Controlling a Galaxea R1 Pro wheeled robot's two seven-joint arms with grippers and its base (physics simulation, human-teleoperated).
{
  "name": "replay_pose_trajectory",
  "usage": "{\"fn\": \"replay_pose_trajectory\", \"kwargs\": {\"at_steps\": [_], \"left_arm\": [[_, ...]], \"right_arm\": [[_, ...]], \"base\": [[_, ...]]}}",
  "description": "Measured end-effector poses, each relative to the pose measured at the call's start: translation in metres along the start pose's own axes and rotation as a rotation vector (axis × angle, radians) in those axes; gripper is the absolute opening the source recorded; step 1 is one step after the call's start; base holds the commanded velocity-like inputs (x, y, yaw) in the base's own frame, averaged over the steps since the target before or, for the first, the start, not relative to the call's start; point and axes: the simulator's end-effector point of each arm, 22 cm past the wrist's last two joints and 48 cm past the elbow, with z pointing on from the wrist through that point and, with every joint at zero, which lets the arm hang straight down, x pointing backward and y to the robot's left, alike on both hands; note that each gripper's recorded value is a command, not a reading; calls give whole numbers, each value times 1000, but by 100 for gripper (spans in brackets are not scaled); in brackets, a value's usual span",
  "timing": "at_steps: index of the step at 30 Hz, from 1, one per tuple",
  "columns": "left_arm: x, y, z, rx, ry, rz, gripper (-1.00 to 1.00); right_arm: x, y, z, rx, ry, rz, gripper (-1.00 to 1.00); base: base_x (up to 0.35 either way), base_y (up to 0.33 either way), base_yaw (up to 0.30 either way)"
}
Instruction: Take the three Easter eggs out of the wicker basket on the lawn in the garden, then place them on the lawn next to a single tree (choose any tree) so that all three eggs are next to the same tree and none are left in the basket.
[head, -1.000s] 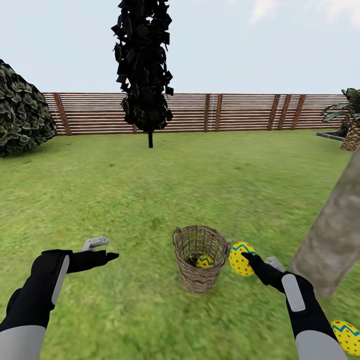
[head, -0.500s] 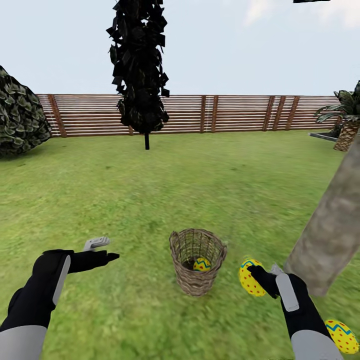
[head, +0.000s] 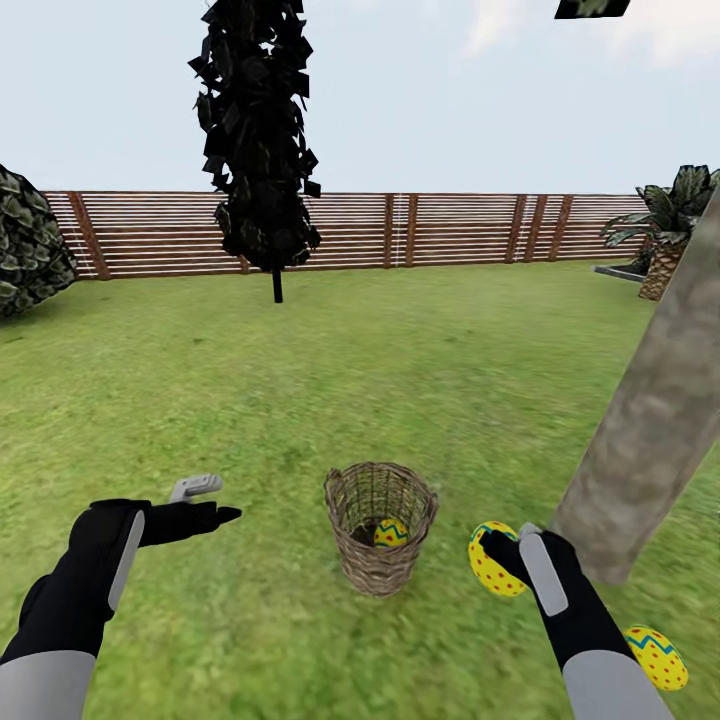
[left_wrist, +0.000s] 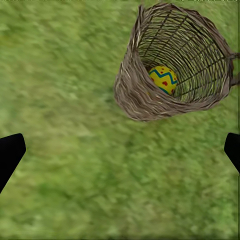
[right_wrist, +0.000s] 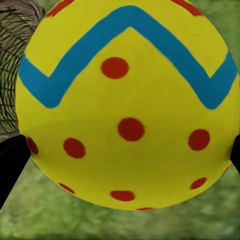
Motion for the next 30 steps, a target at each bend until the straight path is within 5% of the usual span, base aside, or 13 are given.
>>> {"fn": "replay_pose_trajectory", "kwargs": {"at_steps": [6,30], "left_arm": [[-1,0,0,0,-3,2,100],[-1,-7,2,11,-10,7,100]], "right_arm": [[1,2,0,-5,1,-4,-100],[7,-3,5,6,12,4,-100]], "base": [[-168,-69,-73],[-71,-152,-278]]}}
